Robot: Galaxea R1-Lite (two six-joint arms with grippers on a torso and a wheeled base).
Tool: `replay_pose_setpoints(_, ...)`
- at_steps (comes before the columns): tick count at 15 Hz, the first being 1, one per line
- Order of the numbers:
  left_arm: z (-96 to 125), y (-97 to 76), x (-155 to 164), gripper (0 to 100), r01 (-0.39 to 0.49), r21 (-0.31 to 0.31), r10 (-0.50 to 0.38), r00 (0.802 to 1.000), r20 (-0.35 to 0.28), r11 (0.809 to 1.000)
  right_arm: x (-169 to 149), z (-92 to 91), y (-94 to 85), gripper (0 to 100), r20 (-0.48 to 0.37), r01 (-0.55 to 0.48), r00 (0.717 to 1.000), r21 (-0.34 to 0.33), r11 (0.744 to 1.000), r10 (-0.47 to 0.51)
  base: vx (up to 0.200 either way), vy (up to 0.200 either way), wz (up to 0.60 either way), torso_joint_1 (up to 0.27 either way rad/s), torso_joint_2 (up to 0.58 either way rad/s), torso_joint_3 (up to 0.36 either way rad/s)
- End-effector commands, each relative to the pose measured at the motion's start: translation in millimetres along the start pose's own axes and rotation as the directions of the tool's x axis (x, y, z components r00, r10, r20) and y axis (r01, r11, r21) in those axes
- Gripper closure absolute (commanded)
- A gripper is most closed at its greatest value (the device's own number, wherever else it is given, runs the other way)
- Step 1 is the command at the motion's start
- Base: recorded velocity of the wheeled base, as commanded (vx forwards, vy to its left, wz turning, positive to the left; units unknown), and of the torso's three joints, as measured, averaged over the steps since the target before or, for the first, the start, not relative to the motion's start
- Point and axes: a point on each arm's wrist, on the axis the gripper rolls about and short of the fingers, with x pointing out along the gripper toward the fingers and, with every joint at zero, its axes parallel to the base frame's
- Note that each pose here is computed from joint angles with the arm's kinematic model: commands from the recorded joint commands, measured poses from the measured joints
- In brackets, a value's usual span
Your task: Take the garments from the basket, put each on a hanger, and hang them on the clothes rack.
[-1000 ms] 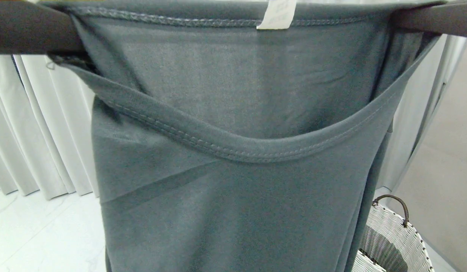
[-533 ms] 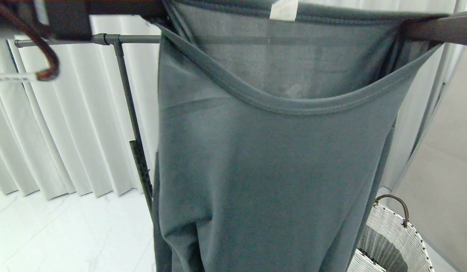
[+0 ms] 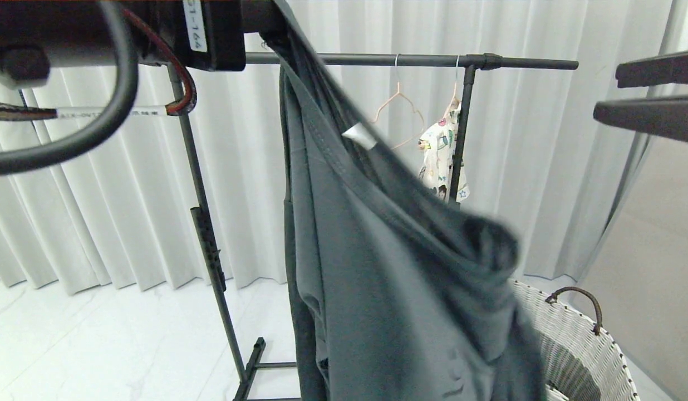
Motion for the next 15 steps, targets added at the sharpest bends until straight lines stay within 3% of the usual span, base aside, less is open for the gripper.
replay_pose_setpoints(1, -5, 4.3, 15, 100, -0.052, 0.002, 0.052, 0.998, -0.02, 0.999, -19, -10.1, 5.1, 0, 0.007, -0.029, 1.0, -0.001, 1.0, 0.029, 0.0, 0.0, 0.0, 0.0, 0.0, 0.0)
replay_pose_setpoints(3, -11, 8.7, 19, 100, -0.104, 0.017, 0.104, 0.994, -0.045, 0.994, -28, -17.0, 5.1, 0, 0.002, -0.009, 1.0, 0.009, 1.0, 0.009, 0.0, 0.0, 0.0, 0.0, 0.0, 0.0)
replay_pose_setpoints(5, -24, 11.9, 20, 100, -0.141, 0.074, 0.148, 0.985, -0.093, 0.987, -29, -23.7, -6.3, 0, -0.04, 0.113, 0.993, 0.019, 0.993, -0.112, 0.0, 0.0, 0.0, 0.0, 0.0, 0.0)
replay_pose_setpoints(7, -44, 24.2, 11, 100, -0.177, 0.176, 0.204, 0.967, -0.153, 0.968, -32, -37.1, -21.8, 0, -0.168, 0.324, 0.933, 0.013, 0.946, -0.317, 0.0, 0.0, 0.0, 0.0, 0.0, 0.0)
replay_pose_setpoints(8, -58, 36.2, 0, 100, -0.209, 0.224, 0.253, 0.949, -0.189, 0.952, -37, -49.1, -27.8, 0, -0.278, 0.451, 0.854, -0.028, 0.892, -0.441, 0.0, 0.0, 0.0, 0.0, 0.0, 0.0)
replay_pose_setpoints(9, -63, 39.4, -3, 100, -0.219, 0.233, 0.267, 0.942, -0.202, 0.948, -37, -52.4, -29.3, 0, -0.296, 0.479, 0.832, -0.043, 0.877, -0.469, 0.0, 0.0, 0.0, 0.0, 0.0, 0.0)
replay_pose_setpoints(10, -78, 49.2, -16, 100, -0.254, 0.245, 0.312, 0.92, -0.238, 0.935, -41, -62.1, -31.6, 0, -0.335, 0.54, 0.775, -0.09, 0.837, -0.536, 0.0, 0.0, 0.0, 0.0, 0.0, 0.0)
replay_pose_setpoints(11, -85, 52.4, -24, 100, -0.268, 0.249, 0.329, 0.911, -0.249, 0.931, -44, -68.5, -32.9, 0, -0.357, 0.563, 0.743, -0.123, 0.817, -0.566, 0.0, 0.0, 0.0, 0.0, 0.0, 0.0)
replay_pose_setpoints(13, -90, 56.9, -33, 100, -0.292, 0.249, 0.353, 0.9, -0.255, 0.924, -52, -78.0, -31.7, 0, -0.377, 0.584, 0.705, -0.171, 0.794, -0.6, 0.0, 0.0, 0.0, 0.0, 0.0, 0.0)
replay_pose_setpoints(15, -89, 59.7, -36, 100, -0.31, 0.246, 0.369, 0.895, -0.25, 0.918, -58, -87.6, -27.5, 0, -0.394, 0.585, 0.692, -0.184, 0.79, -0.604, 0.0, 0.0, 0.0, 0.0, 0.0, 0.0)
